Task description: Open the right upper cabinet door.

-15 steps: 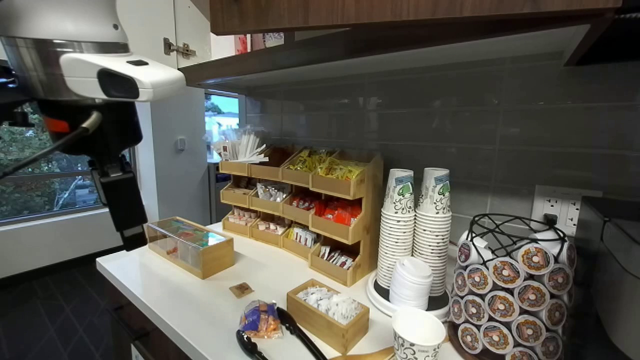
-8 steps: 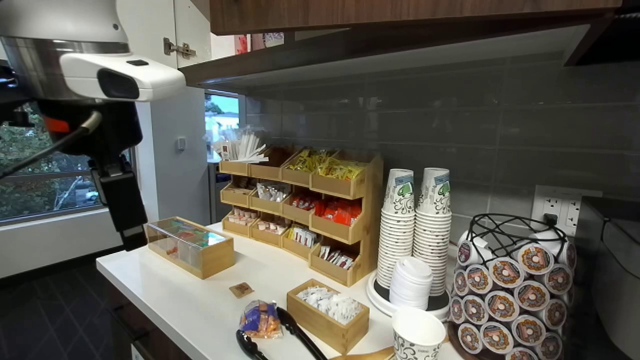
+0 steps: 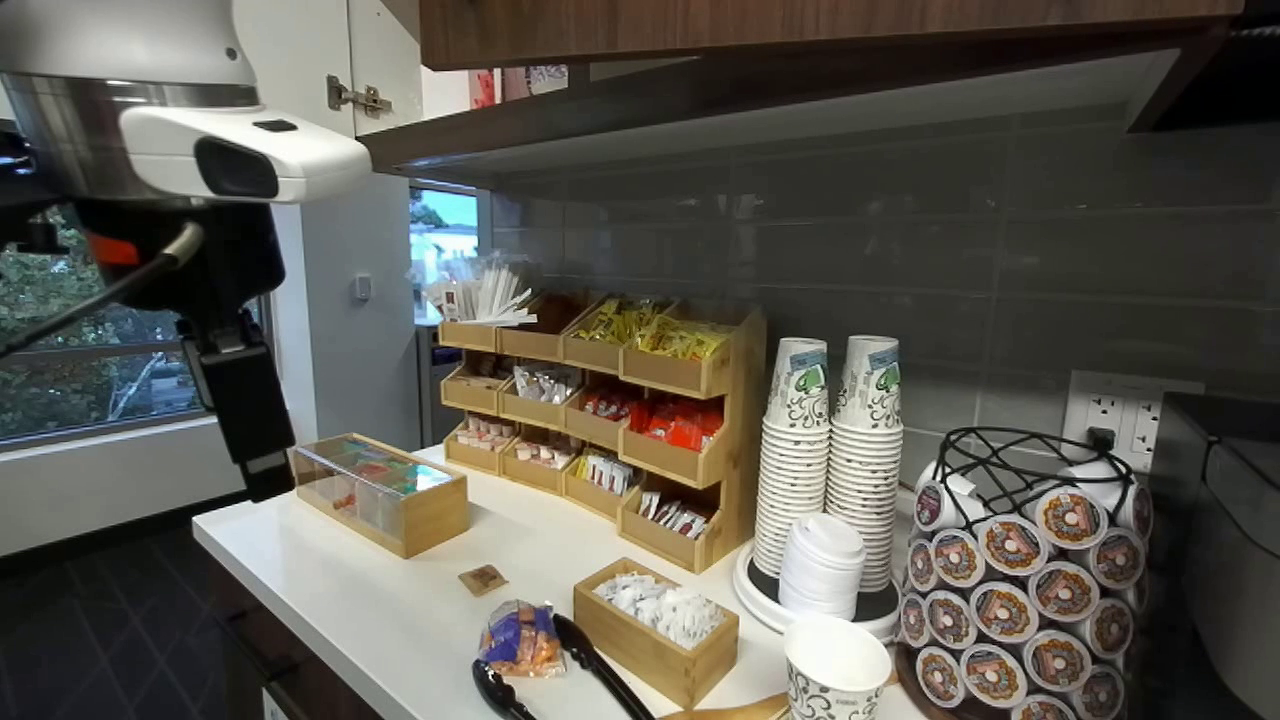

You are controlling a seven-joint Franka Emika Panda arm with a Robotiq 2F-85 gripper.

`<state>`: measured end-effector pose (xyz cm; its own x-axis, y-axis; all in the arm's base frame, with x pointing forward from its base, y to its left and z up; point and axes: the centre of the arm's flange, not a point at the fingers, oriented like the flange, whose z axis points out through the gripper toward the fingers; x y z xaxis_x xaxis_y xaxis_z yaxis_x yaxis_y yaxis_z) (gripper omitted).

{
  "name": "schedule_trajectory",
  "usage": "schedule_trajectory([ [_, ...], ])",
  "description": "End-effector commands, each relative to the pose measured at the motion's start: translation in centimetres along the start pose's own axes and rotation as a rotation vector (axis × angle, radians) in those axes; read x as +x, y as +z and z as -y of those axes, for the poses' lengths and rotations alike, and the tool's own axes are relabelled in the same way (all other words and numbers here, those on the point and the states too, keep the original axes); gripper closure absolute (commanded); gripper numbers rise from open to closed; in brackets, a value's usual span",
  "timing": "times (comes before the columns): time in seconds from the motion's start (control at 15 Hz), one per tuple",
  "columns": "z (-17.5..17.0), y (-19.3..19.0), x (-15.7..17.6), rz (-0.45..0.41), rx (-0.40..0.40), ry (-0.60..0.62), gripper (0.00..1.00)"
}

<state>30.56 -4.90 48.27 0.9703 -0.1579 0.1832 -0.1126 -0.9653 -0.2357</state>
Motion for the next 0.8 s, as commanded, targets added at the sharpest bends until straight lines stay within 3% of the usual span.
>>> schedule_trajectory([
  [0.0,0.0,0.0,0.0,0.000,0.000,0.000,0.00],
  [0.53,0.0,0.0,0.0,0.000,0.000,0.000,0.00],
  [0.73,4.3,-5.3,-2.7,-0.124,-0.062,-0.038,0.00],
])
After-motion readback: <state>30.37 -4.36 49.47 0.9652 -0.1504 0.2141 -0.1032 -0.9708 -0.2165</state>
